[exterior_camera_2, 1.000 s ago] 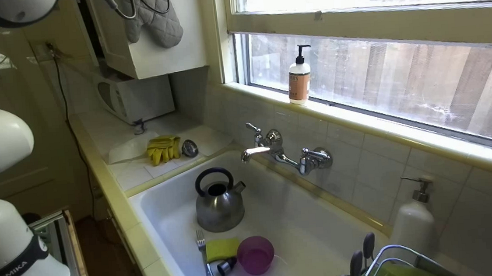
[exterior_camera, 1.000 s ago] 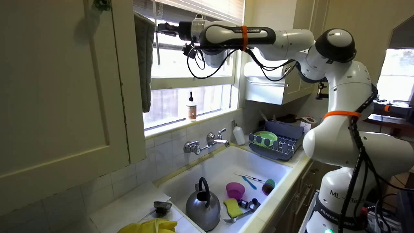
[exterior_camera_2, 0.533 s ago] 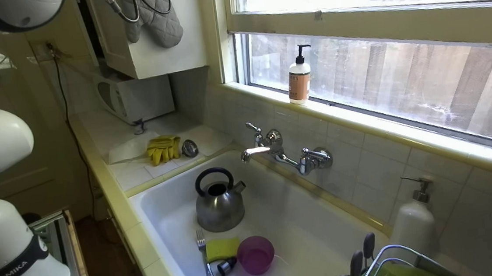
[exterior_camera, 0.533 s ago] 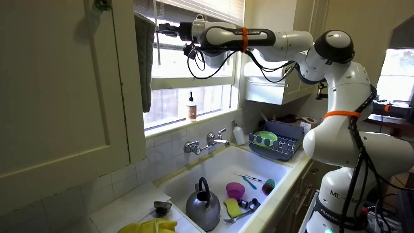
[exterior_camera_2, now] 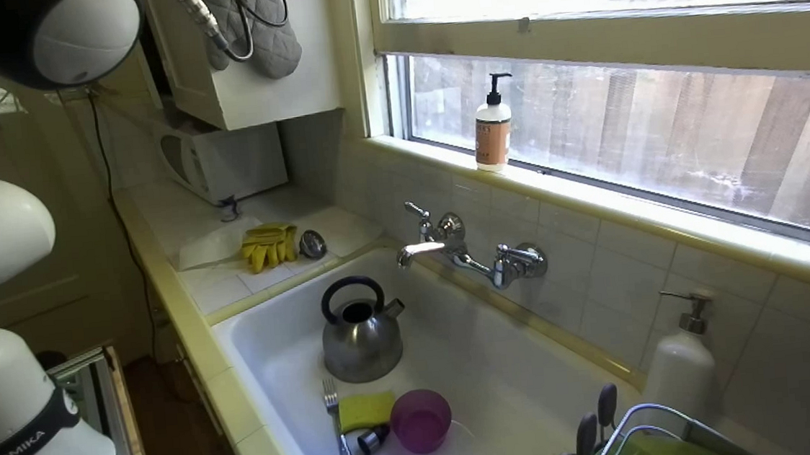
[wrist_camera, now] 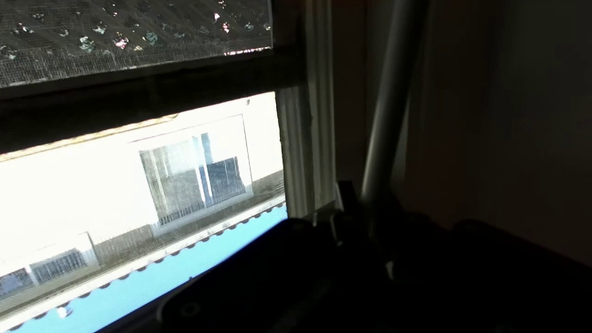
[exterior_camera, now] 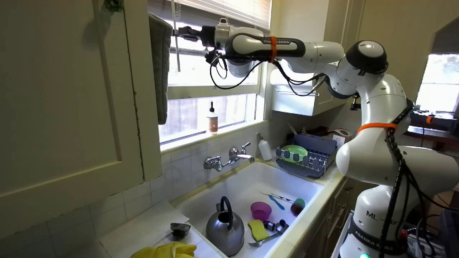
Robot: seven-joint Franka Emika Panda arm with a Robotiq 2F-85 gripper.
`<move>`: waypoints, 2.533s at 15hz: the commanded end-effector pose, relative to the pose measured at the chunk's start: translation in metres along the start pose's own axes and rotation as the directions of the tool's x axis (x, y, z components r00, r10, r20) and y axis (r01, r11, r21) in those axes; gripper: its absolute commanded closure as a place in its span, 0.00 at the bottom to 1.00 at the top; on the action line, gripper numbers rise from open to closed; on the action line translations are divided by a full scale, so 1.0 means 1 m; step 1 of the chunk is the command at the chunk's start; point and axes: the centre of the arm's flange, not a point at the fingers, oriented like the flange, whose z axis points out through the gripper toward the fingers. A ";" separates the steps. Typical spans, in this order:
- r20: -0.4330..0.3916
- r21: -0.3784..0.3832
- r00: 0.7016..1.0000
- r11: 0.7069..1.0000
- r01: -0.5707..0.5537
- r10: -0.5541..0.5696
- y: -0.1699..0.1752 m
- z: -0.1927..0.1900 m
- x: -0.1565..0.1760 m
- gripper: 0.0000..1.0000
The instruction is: Pull the curtain string
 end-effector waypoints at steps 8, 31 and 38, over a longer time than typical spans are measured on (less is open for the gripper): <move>0.010 0.050 1.000 0.998 0.022 -0.023 0.007 -0.001 0.000 0.97; 0.028 0.147 0.997 0.987 0.061 -0.066 0.017 0.007 0.001 0.97; 0.032 0.145 0.997 0.987 0.065 -0.070 0.017 0.007 0.001 0.97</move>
